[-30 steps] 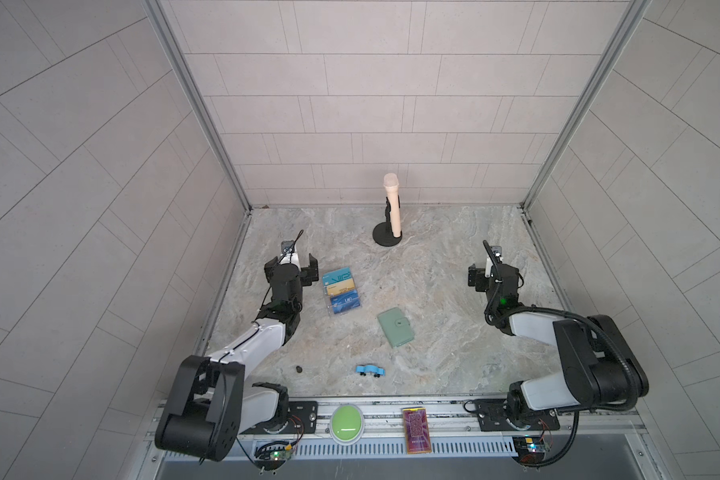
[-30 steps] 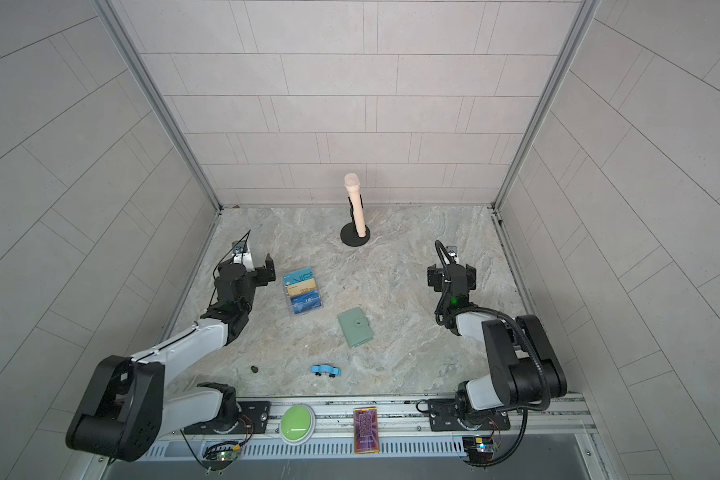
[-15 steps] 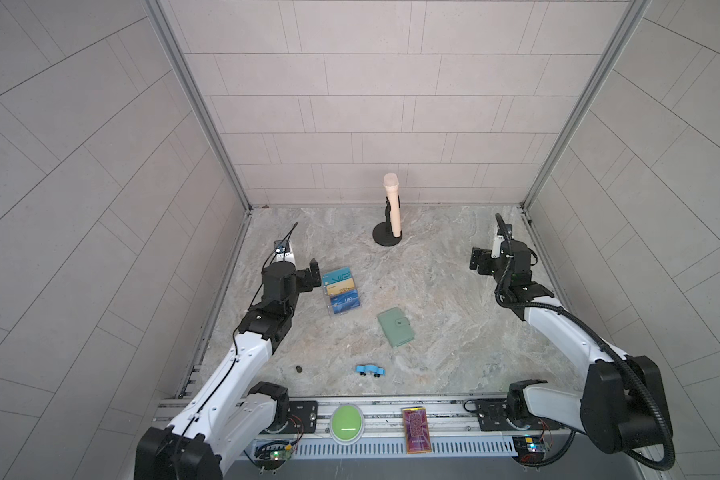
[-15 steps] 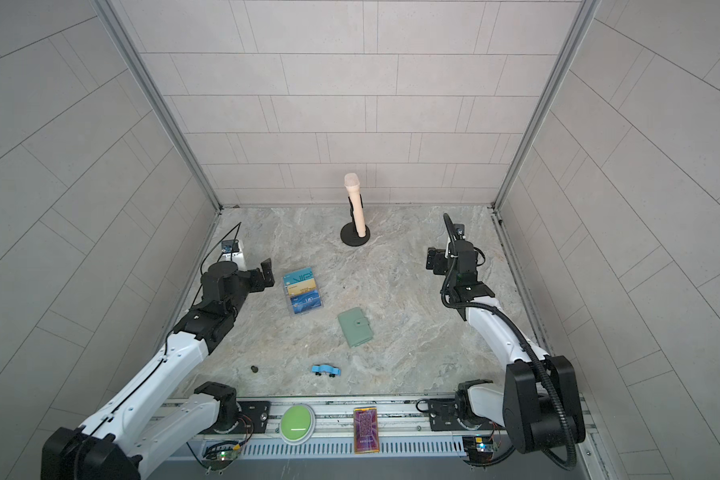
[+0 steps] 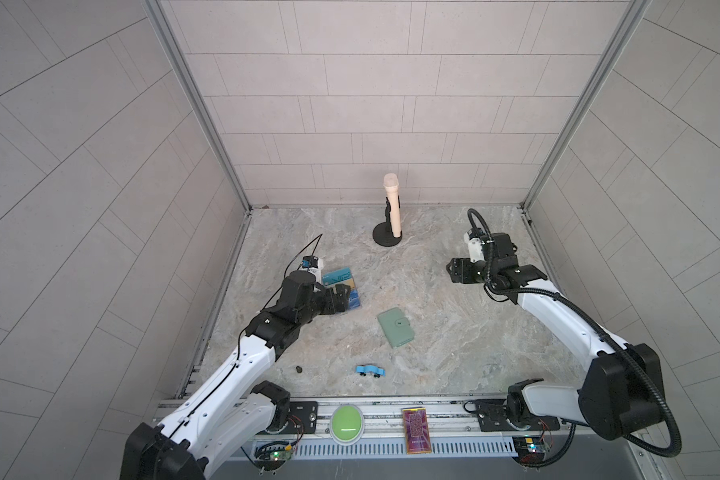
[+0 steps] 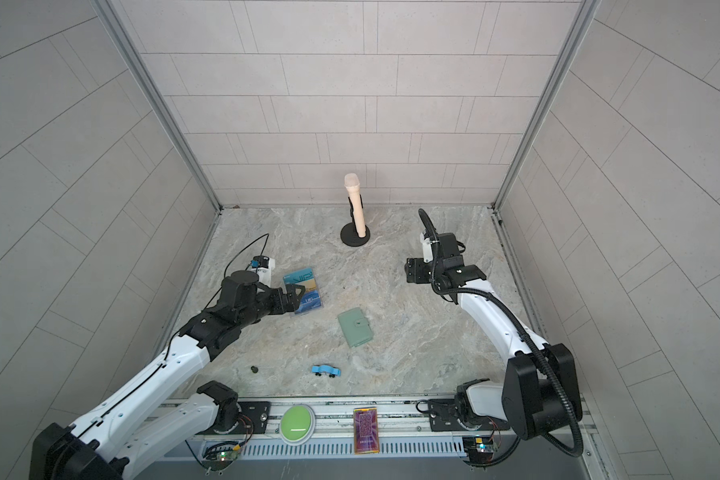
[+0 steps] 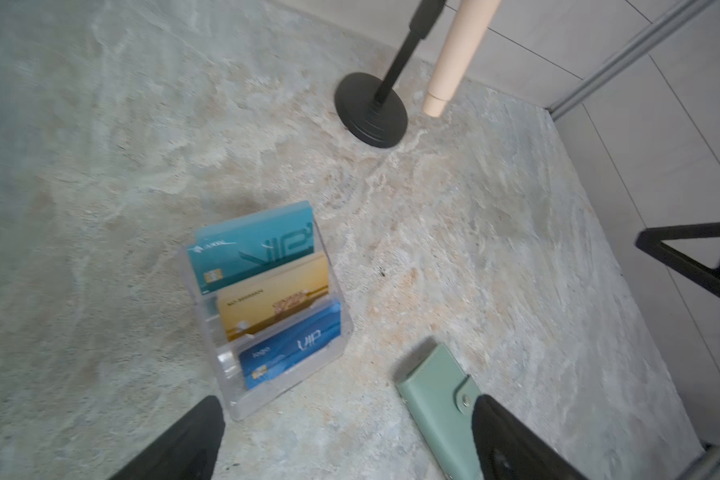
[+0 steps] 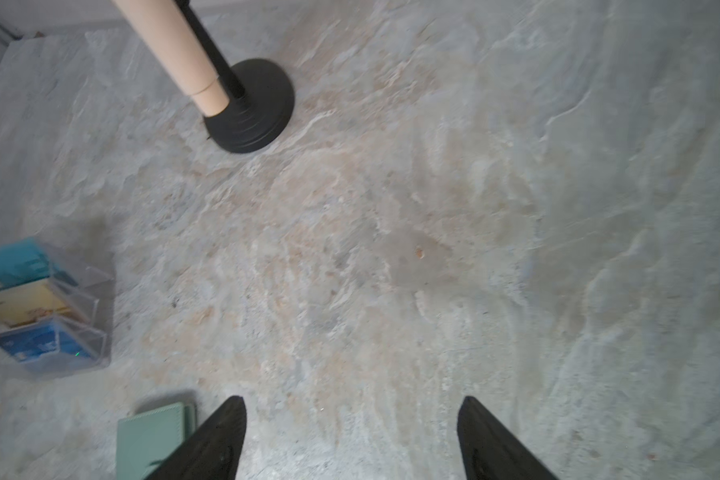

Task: Take the credit cards out of the card holder

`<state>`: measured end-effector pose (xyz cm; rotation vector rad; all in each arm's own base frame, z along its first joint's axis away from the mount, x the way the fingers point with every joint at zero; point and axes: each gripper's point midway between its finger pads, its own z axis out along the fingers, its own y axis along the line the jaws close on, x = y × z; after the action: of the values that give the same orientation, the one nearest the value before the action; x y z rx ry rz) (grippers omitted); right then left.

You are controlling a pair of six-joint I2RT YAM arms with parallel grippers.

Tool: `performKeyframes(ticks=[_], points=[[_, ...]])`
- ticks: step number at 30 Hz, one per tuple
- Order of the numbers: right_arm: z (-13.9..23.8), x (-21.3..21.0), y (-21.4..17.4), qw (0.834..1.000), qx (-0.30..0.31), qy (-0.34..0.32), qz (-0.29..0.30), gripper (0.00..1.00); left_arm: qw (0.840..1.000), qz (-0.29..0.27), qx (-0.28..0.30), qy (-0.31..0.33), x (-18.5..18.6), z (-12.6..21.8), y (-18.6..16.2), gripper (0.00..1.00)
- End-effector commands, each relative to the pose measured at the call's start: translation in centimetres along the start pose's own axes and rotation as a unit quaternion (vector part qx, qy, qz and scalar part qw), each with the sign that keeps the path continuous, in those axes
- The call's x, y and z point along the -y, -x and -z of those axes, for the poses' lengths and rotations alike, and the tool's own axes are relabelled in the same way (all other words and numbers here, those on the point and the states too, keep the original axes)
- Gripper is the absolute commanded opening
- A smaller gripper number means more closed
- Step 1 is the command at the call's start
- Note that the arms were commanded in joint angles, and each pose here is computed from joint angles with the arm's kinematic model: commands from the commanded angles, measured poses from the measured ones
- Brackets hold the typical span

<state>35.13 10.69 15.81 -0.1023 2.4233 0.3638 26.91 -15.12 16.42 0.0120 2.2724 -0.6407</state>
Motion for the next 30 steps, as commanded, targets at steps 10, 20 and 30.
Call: performKeyframes(ticks=[10, 20, 30], points=[[-2.7, -7.6, -8.3, 0.978, -0.176, 0.108, 0.011, 0.70, 0.991, 0.024, -0.103, -0.077, 3.4, -3.0, -6.7, 0.85], [-4.9, -10.3, -13.6, 0.956, -0.257, 0.143, 0.000, 0.54, 0.983, 0.027, -0.151, -0.098, 5.1, -6.1, -10.9, 0.73], [-6.4, -12.0, -16.3, 0.948, -0.270, 0.167, -0.023, 0.43, 0.978, 0.024, -0.182, -0.097, 6.2, -8.3, -13.8, 0.65]])
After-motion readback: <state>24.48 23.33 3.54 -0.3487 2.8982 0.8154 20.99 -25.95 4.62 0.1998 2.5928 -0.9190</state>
